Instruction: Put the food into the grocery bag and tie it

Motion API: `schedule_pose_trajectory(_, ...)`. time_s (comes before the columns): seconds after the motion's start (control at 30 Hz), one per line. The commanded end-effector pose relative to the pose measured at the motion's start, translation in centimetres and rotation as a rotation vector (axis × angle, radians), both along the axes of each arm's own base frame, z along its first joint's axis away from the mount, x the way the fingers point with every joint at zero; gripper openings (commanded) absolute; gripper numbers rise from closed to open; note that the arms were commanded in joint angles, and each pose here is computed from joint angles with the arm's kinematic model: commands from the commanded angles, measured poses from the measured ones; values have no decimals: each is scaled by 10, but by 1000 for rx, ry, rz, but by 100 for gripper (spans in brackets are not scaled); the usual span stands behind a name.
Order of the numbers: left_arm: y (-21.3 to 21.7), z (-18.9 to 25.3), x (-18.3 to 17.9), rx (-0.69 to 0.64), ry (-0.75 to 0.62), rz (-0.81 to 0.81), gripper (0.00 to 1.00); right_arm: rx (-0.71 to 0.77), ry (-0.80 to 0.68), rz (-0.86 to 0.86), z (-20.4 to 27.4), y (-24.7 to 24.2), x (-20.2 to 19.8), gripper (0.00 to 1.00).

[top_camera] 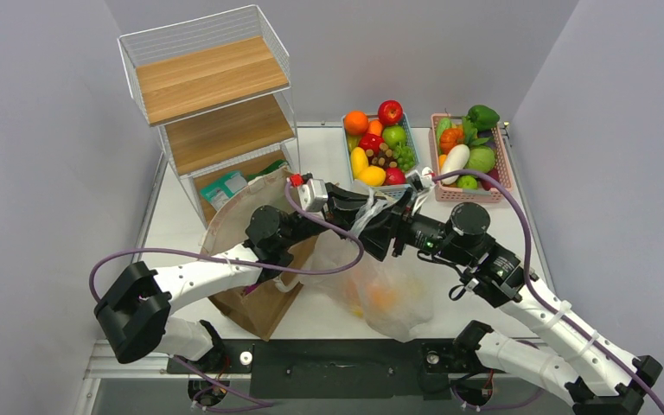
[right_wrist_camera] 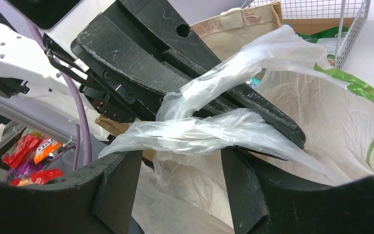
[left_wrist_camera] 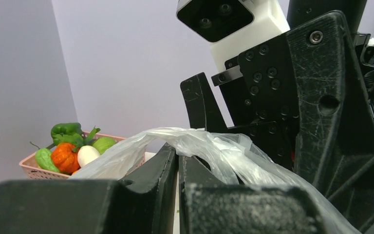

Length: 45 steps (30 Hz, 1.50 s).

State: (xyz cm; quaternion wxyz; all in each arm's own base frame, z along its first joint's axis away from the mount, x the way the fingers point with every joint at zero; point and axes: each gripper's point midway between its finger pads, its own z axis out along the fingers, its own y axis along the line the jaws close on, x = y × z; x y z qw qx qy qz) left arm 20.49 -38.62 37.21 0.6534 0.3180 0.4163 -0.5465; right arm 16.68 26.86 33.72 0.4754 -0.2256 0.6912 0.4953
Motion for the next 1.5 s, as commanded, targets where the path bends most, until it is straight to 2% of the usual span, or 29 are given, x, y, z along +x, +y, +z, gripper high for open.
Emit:
schedule_pose_trajectory(0.0,3,16,-11,-35,-40,3,0,57,-45,-80,22,1,15,57)
schedule_pose_trajectory(0.13,1,16,-14,-25,-47,12,0,21,-39,-117,15,-1,20,54)
schedule_pose_trajectory(0.3,0,16,-15,-25,-48,16,0,-10,-21,-163,7,-3,27,38)
schedule_pose_trajectory(0.33,1,16,-15,-25,-48,17,0,-21,-21,-168,5,-4,27,31)
schedule_pose_trajectory(0.47,1,15,-14,-19,-48,26,0,-44,-32,-179,5,-10,25,15)
schedule_pose_trajectory(0.67,2,7,-10,10,-42,49,0,-80,-38,-195,3,-22,19,2)
schedule_pose_trajectory(1.13,12,-1,-7,61,-43,105,0,-153,-42,-238,0,-43,14,0)
schedule_pose_trajectory(1.47,11,-3,-17,181,71,37,0,-168,-49,-338,10,-61,22,0)
